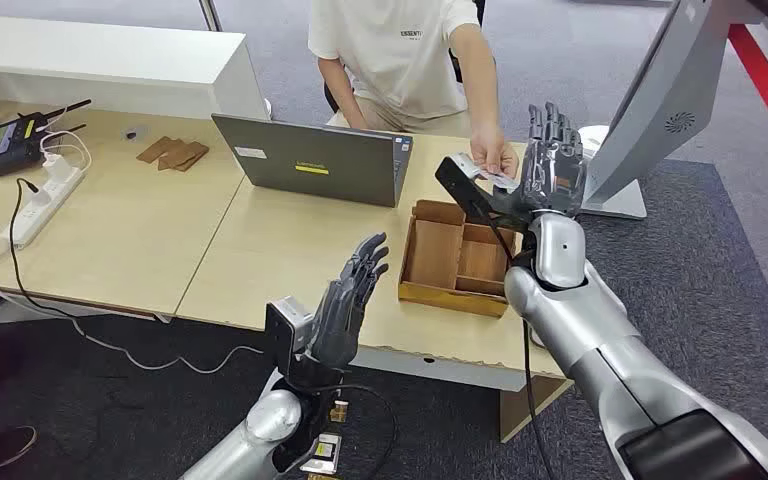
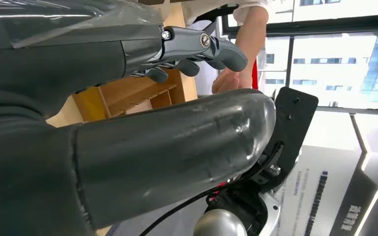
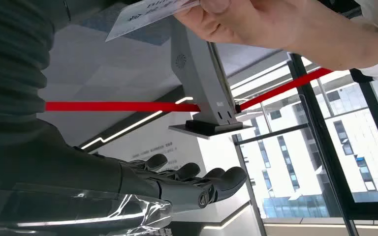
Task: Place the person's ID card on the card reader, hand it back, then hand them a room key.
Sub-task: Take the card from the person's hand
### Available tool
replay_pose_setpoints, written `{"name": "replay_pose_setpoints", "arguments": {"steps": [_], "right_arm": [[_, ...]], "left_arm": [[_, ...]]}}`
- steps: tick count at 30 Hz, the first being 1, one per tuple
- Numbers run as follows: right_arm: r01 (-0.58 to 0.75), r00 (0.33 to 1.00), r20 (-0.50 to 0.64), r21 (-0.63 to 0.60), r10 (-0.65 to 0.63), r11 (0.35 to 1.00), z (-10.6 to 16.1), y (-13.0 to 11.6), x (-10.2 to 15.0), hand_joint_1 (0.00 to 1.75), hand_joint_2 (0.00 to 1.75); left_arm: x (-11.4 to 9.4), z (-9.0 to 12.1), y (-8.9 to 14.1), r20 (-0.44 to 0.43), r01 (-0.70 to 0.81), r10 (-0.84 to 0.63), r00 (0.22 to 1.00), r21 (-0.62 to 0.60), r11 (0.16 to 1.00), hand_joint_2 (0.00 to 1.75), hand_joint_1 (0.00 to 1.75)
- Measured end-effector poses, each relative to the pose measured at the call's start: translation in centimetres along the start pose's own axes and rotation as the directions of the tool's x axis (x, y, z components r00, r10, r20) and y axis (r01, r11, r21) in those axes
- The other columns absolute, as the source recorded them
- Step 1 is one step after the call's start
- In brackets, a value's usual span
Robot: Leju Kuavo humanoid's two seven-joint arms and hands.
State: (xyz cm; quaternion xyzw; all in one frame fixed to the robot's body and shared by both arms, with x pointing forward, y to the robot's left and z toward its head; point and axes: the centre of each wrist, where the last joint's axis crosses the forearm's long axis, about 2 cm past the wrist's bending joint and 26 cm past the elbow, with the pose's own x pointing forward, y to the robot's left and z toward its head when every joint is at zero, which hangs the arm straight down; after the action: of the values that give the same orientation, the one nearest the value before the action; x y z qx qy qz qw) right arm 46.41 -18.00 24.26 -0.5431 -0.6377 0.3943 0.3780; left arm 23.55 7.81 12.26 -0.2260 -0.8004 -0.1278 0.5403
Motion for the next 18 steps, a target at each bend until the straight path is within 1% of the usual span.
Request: {"name": "replay_pose_setpoints", "arguments": {"steps": [1, 2, 3, 18], "right_arm": [[-0.001, 1.000, -0.001, 0.002, 0.001, 1.000, 0.02, 0.05, -0.05, 1.45, 1.75], [0.000, 1.000, -0.002, 0.004, 0.000, 1.000, 0.04, 0.09, -0.11, 1.52, 1.75], [0.001, 1.000, -0.003, 0.007, -0.001, 1.000, 0.08, 0.16, -0.21, 1.75, 1.75], [0.025, 1.000, 0.005, 0.010, -0.025, 1.000, 0.20, 0.43, -0.91, 1.75, 1.75]], "left_arm": [[-0.02, 0.01, 0.00, -0.001, 0.000, 0.000, 1.000, -0.001, 1.000, 0.00, 0.00], [-0.04, 0.02, 0.00, -0.002, 0.000, 0.000, 1.000, -0.001, 1.000, 0.00, 0.00], [-0.08, 0.04, 0.01, -0.003, 0.000, 0.000, 1.000, -0.003, 1.000, 0.00, 0.00], [-0.17, -0.05, -0.29, -0.007, -0.005, 0.005, 1.000, -0.007, 1.000, 0.00, 0.00]]}}
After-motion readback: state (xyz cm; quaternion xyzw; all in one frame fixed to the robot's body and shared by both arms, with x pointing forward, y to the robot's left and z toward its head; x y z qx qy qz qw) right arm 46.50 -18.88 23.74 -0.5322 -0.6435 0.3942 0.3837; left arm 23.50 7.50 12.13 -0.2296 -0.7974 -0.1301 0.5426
